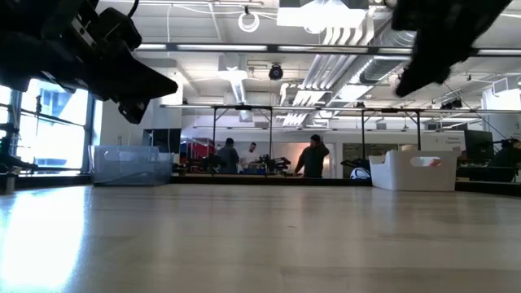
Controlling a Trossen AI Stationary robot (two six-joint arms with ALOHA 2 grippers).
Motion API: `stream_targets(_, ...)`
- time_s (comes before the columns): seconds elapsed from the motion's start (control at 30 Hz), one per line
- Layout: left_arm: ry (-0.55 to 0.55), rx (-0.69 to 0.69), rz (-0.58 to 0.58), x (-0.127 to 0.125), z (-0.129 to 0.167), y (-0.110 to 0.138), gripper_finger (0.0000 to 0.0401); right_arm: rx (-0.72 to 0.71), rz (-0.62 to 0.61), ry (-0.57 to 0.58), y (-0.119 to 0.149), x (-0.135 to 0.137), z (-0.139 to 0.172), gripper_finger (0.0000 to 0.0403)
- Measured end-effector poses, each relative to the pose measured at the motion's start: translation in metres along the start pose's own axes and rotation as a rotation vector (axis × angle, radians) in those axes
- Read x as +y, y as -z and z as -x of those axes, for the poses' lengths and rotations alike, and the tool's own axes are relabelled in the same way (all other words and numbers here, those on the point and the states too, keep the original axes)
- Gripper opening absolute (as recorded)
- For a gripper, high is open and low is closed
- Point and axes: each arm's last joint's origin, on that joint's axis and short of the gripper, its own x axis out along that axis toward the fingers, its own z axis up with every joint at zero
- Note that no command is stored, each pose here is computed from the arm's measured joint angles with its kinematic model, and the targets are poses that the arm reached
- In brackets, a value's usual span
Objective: Sort silverware by color (type)
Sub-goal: Put the black fork into the black bin
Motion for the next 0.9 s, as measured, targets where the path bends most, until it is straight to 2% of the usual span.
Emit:
stream_targets(0.17, -0.018, 0.05, 0.029, 0.001, 0.01, -0.004, 0.0, -0.232, 0.091, -0.164, -0.014, -0.027, -0.039, 0.0001)
stream_targets(0.4, -0.157, 0.295, 0.057, -0.002, 0.013, -0.02, 0.0, -0.462, 0.202, -0.171, -0.039, -0.057, -0.057, 0.0)
stream_targets(0.57, -0.248, 0.501, 0.139, -0.013, 0.016, -0.04, 0.0, -0.476, 0.287, -0.135, -0.045, -0.071, -0.073, 0.0)
stream_targets(0.73, -0.336, 0.674, 0.247, -0.031, 0.03, -0.053, 0.0, -0.491, 0.298, -0.074, -0.049, -0.087, -0.086, 0.0)
stream_targets(0.9, -0.397, 0.806, 0.407, -0.051, 0.048, -0.06, 0.0, -0.561, 0.31, -0.114, -0.057, -0.099, -0.087, 0.0)
